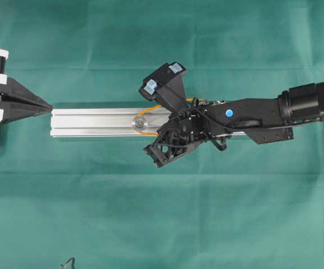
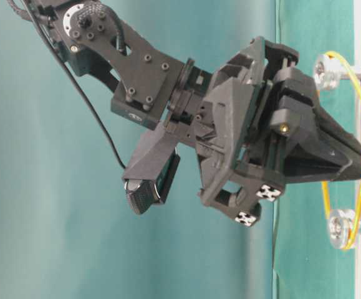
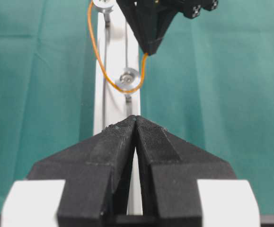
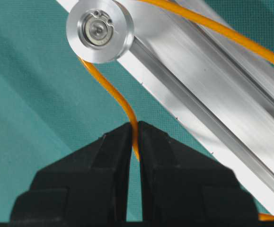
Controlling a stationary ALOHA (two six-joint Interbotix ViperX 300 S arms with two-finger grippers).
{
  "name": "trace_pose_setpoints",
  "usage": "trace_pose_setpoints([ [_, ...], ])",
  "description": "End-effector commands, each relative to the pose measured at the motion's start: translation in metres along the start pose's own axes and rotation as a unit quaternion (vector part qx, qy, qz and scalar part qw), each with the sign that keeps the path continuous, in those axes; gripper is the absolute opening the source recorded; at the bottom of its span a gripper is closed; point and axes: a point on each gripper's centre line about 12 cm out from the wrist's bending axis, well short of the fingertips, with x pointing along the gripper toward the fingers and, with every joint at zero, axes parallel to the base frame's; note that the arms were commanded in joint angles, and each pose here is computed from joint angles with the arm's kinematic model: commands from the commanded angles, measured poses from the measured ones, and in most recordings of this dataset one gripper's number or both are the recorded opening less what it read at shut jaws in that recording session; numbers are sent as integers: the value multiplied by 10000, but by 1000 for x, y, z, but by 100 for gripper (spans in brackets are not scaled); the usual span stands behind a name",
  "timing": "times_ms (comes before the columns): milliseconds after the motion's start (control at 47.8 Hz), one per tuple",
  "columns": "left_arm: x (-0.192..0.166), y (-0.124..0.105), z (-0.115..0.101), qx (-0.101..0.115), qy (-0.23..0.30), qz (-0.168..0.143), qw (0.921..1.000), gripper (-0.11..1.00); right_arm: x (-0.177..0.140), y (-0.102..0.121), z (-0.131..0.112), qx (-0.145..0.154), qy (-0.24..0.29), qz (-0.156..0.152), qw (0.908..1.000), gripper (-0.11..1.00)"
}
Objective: Hook the rubber onto the shaft.
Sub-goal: 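Stretch the band leftward and lower it around the left metal peg, then open the right gripper and lift it away from the band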
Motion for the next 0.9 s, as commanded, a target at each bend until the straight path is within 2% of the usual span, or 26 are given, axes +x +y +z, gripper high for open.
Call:
trace_pose_setpoints([
  [0,-2,0,11,12,-138,-10,9999,0,-18,8,7,2,-119,205,9997,8],
  [209,-2,0,11,12,-131,-10,9999,0,-18,8,6,-12,-113,200,9997,8],
  [251,-2,0,11,12,-138,-10,9999,0,-18,8,7,-5,-117,198,9997,11],
  [314,-2,0,11,12,-138,-10,9999,0,-18,7,6,-13,-105,170,9998,24],
  [502,-2,0,11,12,-138,-10,9999,0,-22,6,7,-34,-103,104,9999,81],
  [544,-2,0,11,12,-138,-10,9999,0,-23,6,7,-57,-119,89,9999,87],
  [711,-2,0,11,12,-138,-10,9999,0,-28,6,9,-124,-183,70,9997,82],
  [878,-2,0,11,12,-138,-10,9999,0,-39,9,12,-134,-251,173,9994,81],
])
